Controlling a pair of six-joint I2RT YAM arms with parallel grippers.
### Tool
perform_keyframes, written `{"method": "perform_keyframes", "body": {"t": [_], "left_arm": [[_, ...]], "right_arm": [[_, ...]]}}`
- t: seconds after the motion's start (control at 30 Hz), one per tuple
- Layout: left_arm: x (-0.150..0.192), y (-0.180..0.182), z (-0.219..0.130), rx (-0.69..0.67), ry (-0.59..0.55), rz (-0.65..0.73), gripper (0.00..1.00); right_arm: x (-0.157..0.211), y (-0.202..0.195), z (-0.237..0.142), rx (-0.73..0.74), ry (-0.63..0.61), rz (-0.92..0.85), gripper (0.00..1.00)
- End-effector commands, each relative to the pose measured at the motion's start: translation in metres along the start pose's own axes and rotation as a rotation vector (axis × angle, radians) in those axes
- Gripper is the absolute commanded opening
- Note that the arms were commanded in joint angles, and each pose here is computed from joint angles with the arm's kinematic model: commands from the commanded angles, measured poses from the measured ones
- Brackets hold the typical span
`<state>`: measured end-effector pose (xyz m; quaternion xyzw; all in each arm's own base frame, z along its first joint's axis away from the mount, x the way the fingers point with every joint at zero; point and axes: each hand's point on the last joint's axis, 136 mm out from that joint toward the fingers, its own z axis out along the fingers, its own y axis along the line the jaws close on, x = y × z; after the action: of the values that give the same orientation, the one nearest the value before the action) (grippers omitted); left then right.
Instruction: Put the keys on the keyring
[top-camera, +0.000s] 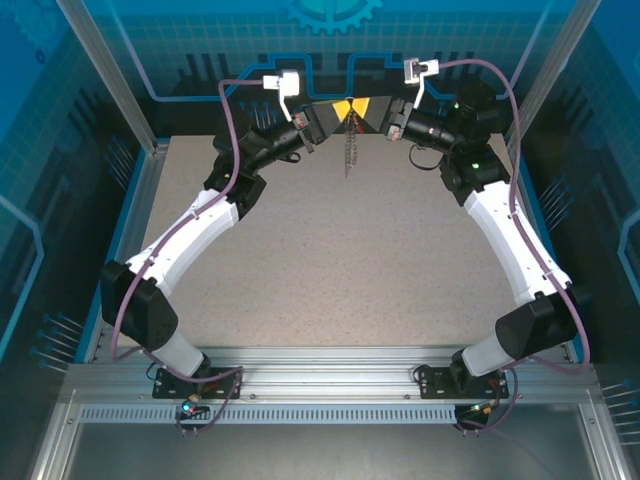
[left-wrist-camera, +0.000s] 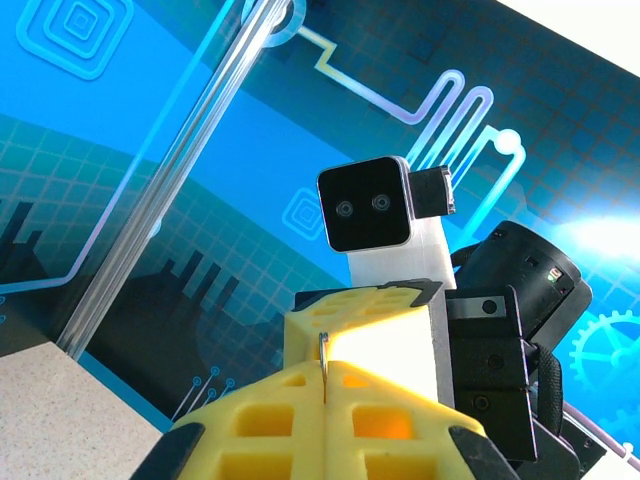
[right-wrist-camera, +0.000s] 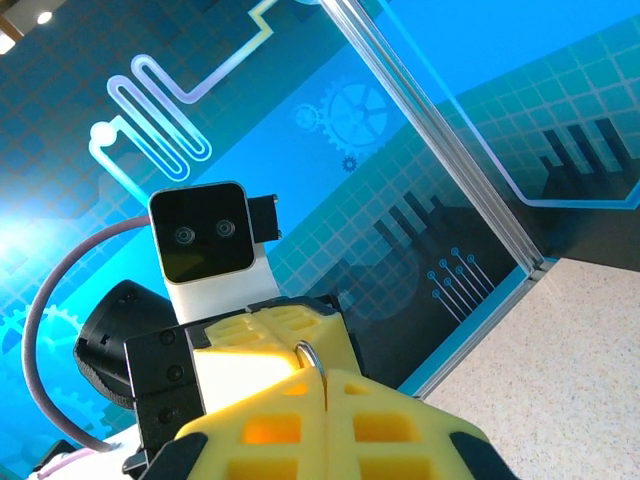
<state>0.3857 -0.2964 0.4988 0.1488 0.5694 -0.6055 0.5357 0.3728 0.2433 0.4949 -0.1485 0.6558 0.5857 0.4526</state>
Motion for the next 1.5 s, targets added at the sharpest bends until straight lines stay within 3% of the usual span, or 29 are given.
{"method": "perform_keyframes", "body": {"t": [0.0,0.1,0.23,0.4,0.7,1.03,1.47], "left_arm": [[-0.023,-0.016,-0.004,0.04,-0.046,0.059,0.07],[-0.024,-0.015,-0.008,0.032,-0.045,0.058,0.25],[-0.026,-0.011,-0.016,0.011,-0.03,0.058,0.36],[-0.026,-0.01,-0.025,0.004,0.024,0.077,0.45],[-0.003,-0.006,-0.027,0.019,0.28,0.109,0.57],[0.016,0.009,-0.032,0.025,0.438,0.091,0.63],[0.021,0.017,-0.027,0.071,0.458,0.027,0.58]], "right_arm": [[-0.016,0.016,-0.014,-0.001,-0.018,-0.059,0.0],[-0.018,0.019,-0.016,-0.004,0.0,-0.084,0.0],[-0.016,0.018,-0.018,0.015,0.034,-0.12,0.0],[-0.008,0.015,-0.019,0.025,0.099,-0.168,0.0],[0.019,0.0,-0.02,0.051,0.292,-0.247,0.0],[0.039,-0.012,-0.013,-0.009,0.384,-0.203,0.0],[0.046,-0.01,-0.008,-0.055,0.4,-0.166,0.0]]}}
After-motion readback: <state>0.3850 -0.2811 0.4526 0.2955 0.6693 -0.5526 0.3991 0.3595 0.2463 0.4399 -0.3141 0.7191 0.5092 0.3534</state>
